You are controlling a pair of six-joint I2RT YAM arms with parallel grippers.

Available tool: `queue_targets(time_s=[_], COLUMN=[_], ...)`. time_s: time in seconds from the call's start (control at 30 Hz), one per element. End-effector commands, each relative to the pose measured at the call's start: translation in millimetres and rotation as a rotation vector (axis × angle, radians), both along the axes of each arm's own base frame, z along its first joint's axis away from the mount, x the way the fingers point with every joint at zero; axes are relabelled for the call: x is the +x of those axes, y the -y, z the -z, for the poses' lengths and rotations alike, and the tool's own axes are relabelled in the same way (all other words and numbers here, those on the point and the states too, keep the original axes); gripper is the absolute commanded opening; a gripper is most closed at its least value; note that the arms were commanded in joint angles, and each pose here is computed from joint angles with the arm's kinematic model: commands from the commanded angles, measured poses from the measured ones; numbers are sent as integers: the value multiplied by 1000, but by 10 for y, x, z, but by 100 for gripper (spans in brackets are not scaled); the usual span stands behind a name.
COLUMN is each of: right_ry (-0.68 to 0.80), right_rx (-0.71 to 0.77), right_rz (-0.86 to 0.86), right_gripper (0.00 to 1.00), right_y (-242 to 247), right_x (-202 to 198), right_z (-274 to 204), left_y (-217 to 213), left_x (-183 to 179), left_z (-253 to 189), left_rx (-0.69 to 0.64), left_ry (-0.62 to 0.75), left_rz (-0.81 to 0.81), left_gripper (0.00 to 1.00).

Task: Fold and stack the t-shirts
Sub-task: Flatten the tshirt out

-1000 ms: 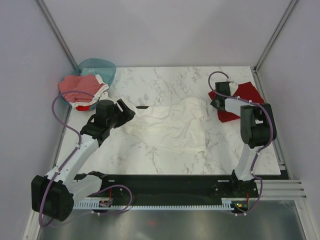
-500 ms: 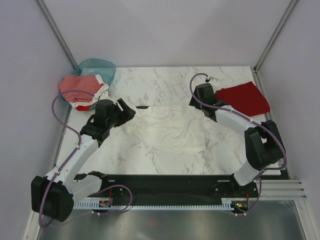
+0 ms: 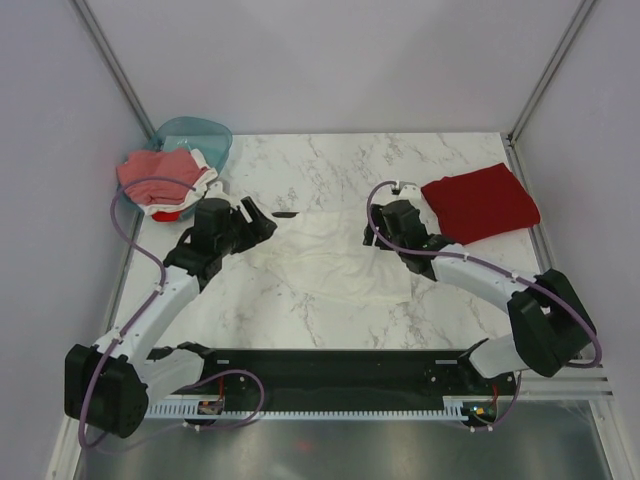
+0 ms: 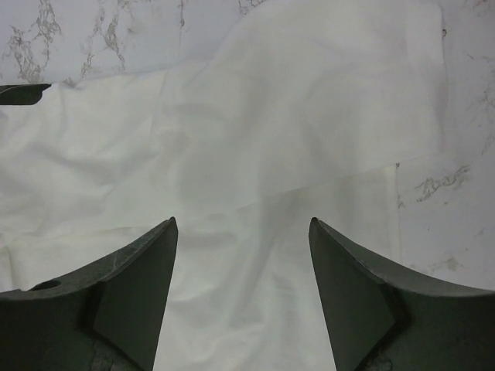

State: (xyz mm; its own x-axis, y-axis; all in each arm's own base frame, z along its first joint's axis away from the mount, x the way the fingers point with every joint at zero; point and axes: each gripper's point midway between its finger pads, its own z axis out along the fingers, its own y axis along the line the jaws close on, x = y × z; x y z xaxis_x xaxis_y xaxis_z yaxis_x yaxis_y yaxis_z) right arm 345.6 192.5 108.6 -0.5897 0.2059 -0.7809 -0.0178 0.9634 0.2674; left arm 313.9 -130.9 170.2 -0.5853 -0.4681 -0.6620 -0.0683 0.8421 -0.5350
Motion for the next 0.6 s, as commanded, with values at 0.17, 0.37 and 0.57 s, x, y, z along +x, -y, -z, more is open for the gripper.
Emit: queue_targets(time_s=[0.17,0.37,0.57], right_ry=[-10,-71,-113], right_rx=[-63,-93,-49], right_rz=[12,94,160], right_gripper=[77,78,81], right_y=[-66,100,309], right_x=[238,293,413], right_z=[101,338,473], left_y=[71,65,54], left_x=[113,162,177], left_z=[149,286,383], left_rx=[47,75,89], left_ry=[-20,-68,-109], left_rz=[54,51,42], left_gripper=[81,81,82])
